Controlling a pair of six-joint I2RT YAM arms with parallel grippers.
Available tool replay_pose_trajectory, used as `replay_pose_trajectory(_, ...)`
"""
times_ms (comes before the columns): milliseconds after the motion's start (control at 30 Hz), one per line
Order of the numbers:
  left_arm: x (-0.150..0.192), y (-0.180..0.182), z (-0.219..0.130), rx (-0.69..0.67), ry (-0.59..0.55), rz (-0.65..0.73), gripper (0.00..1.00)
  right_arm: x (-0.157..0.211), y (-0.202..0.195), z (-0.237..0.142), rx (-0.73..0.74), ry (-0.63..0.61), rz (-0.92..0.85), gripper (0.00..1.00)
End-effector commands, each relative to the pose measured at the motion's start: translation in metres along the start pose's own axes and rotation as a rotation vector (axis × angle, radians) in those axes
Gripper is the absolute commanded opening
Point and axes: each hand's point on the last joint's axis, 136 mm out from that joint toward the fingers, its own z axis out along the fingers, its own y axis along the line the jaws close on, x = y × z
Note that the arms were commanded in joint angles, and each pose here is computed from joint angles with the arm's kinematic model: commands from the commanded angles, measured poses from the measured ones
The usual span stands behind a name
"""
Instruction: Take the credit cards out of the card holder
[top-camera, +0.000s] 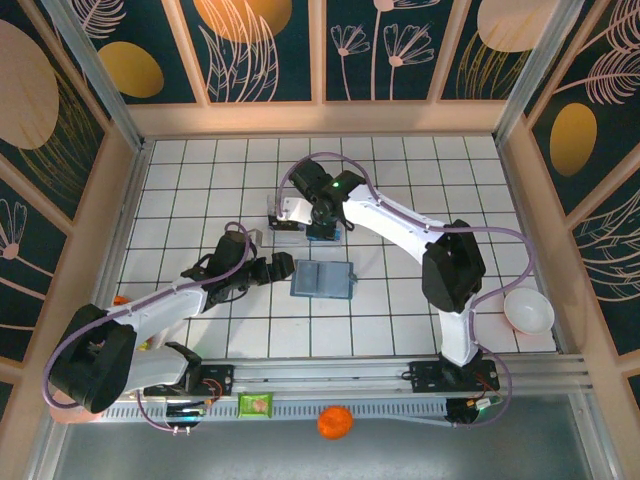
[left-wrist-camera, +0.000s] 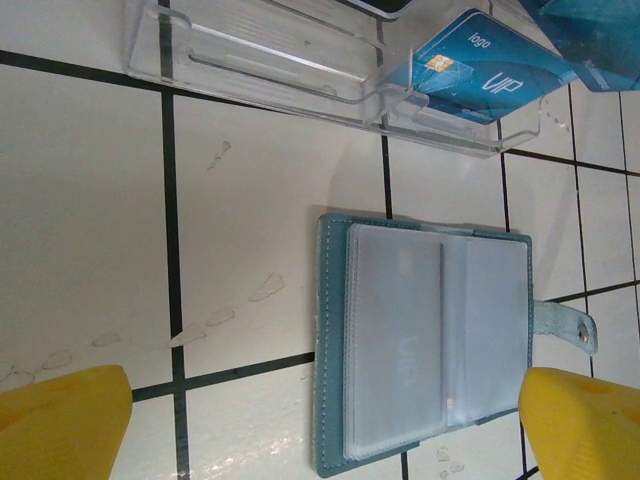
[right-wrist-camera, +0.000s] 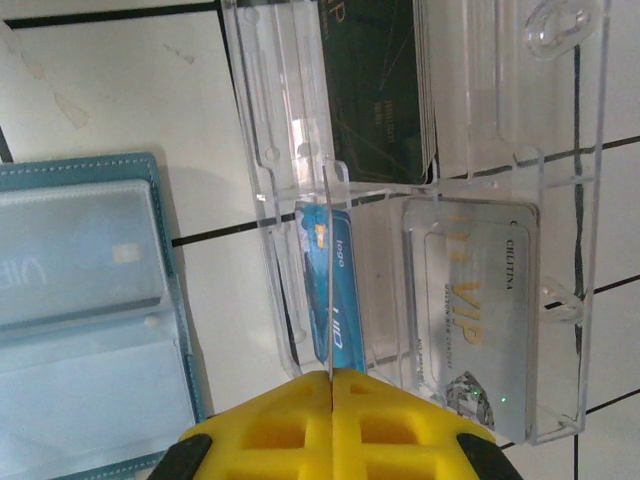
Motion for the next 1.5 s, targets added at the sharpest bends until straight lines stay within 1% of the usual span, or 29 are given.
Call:
replay_pose_trajectory(0,0.004,0.012,0.000,-0.041,0.012,-0.006,0.98,0.011,0.009,-0.003,-0.025,0.032,-0.057,0.00)
replay_pose_trajectory(133,0.006,0.015,0.004,-0.054,0.021,-0.018,0.98,0.012,0.009,0.002,-0.039,0.018,-0.045,0.00)
replay_pose_trajectory(600,0.007,0.025,0.011,-0.092,0.038,-0.037,0.99,0.029,0.011,0.021,-0.060,0.067,-0.054,0.00)
replay_pose_trajectory(1100,0.007,0.026,0.017,-0.098,0.051,-0.048,0.99,0.035,0.009,0.041,-0.050,0.097,-0.079,0.00)
replay_pose_trajectory(1467,0.009,0.027,0.019,-0.096,0.056,-0.053,0.99,0.035,0.008,0.048,-0.042,0.103,-0.085,0.01)
